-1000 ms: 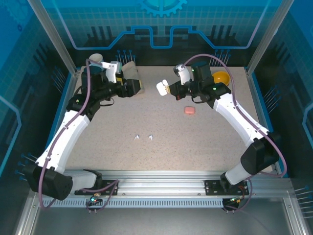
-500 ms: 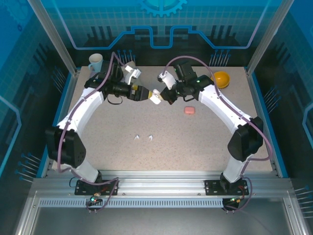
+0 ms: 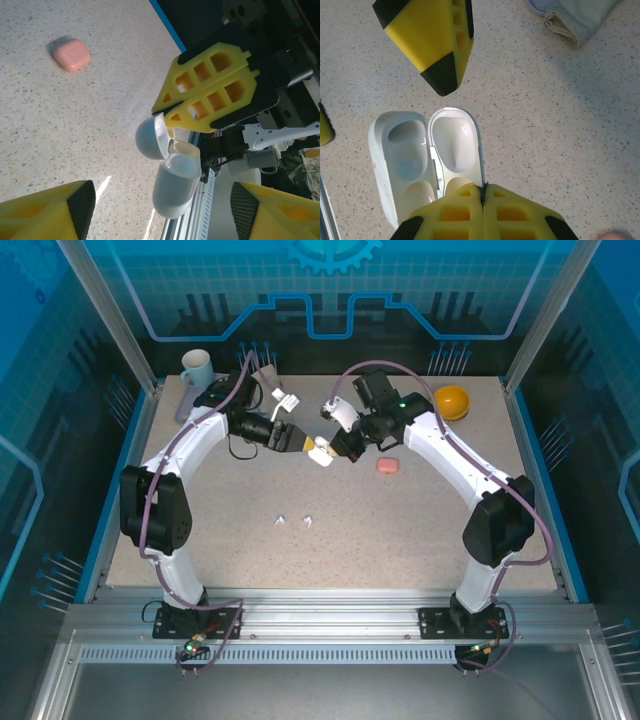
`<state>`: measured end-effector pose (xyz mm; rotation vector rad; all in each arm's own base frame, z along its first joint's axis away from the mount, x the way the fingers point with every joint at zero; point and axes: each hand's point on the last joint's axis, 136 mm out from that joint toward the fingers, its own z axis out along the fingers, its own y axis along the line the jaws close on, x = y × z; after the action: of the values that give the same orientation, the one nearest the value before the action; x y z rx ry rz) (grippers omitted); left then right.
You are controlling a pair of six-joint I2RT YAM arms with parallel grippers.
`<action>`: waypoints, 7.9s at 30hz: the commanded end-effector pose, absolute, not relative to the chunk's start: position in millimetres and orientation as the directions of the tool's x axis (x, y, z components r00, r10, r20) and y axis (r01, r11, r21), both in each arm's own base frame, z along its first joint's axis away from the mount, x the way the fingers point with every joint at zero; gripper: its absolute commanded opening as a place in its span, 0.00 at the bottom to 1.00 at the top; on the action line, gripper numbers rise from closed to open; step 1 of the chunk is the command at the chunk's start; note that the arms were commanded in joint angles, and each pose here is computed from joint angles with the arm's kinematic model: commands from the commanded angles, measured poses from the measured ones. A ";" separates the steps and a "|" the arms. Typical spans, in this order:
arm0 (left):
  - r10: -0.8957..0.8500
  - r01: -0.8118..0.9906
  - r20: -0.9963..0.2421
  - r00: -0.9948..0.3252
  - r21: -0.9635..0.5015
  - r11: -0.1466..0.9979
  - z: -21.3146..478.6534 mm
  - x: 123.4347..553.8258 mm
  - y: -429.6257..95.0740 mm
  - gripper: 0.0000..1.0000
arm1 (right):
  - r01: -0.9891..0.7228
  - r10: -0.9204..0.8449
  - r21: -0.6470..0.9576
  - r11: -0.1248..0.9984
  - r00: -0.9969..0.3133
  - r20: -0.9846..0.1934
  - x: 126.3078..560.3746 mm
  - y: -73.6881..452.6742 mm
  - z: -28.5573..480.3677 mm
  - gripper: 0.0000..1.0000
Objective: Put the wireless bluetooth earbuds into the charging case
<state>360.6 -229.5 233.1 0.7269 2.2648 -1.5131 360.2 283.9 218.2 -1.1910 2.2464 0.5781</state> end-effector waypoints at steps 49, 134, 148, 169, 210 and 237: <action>0.320 0.540 -0.478 -0.818 -0.830 0.140 231.0 339.1 -260.0 0.22 | -0.852 -0.599 0.160 0.499 -0.473 -0.647 364.3 290.6 224.2 0.00; -0.177 0.486 -0.961 0.215 -0.052 0.872 344.9 278.9 -118.7 0.00 | -0.089 -0.024 0.304 0.948 -0.977 -0.212 254.9 425.1 67.9 0.46; -0.178 0.485 -0.959 0.222 -0.049 0.873 346.5 276.5 -117.9 0.00 | -0.033 0.005 0.357 0.934 -0.995 -0.104 241.3 446.0 29.2 0.46; -0.178 0.493 -0.960 0.215 -0.051 0.869 345.0 276.9 -119.4 0.00 | -0.001 0.048 0.342 0.940 -0.990 -0.135 276.3 433.4 22.8 0.46; -0.193 0.486 -0.953 0.235 -0.057 0.872 351.4 276.7 -117.2 0.00 | -0.095 -0.094 -0.005 0.995 -0.969 -0.230 290.2 422.0 19.2 0.53; -0.193 0.482 -0.952 0.239 -0.056 0.874 351.7 275.9 -116.2 0.00 | -0.127 -0.131 -0.029 0.991 -0.968 -0.213 281.6 428.6 7.3 0.38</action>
<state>281.8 -118.7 334.0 0.2832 1.3103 -0.4741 292.4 431.2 18.3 -0.1582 2.8975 0.0448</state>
